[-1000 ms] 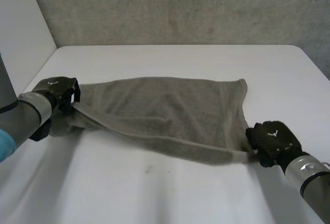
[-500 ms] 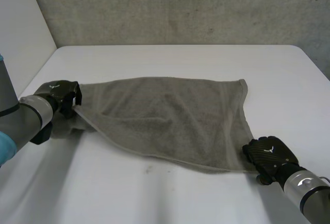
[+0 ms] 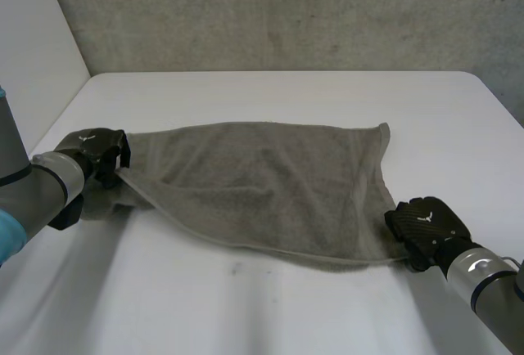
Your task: Fold the towel.
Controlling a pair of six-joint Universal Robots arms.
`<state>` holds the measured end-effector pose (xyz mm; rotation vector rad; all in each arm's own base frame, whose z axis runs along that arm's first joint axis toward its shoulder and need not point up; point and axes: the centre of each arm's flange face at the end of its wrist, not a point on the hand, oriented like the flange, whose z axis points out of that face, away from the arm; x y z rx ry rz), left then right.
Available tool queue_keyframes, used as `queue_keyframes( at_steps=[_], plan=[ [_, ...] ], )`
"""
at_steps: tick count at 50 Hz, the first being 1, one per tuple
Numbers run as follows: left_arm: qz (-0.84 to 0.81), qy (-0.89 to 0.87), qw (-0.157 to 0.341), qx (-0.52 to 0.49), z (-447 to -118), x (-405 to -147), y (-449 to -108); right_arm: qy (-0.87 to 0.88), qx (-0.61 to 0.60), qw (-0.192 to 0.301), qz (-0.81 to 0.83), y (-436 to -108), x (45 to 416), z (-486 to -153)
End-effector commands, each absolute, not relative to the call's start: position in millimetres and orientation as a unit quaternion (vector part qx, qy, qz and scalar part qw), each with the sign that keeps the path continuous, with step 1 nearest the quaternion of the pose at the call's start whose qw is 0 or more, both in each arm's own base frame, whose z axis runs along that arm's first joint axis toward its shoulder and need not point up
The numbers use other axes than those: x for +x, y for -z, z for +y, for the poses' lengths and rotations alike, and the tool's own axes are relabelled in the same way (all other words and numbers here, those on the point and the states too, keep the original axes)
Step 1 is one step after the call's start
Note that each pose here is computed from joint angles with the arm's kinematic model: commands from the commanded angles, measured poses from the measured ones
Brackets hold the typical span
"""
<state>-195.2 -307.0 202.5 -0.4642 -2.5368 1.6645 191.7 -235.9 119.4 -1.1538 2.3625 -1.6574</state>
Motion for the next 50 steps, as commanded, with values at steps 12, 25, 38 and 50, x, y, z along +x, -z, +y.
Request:
queue_keyframes(
  at_steps=[12,25,38,50],
  plan=[
    [-0.828,-0.539,0.035,-0.152,-305.3,-195.1,-201.3,0.529,-0.36,0.019,0.768,-125.0,190.2,-243.4],
    [-0.818,-0.549,0.041,-0.166,-262.0,-194.9,-245.3,0.686,-0.287,0.019,0.669,-288.8,165.6,-242.6],
    [-0.761,-0.607,0.042,-0.225,-204.0,-183.9,-319.8,0.637,-0.295,-0.006,0.712,-371.2,139.5,-248.2],
    [-0.834,-0.476,0.032,-0.277,-249.0,-194.9,-236.5,0.504,-0.368,0.022,0.781,-297.4,157.4,-283.8]
  ],
)
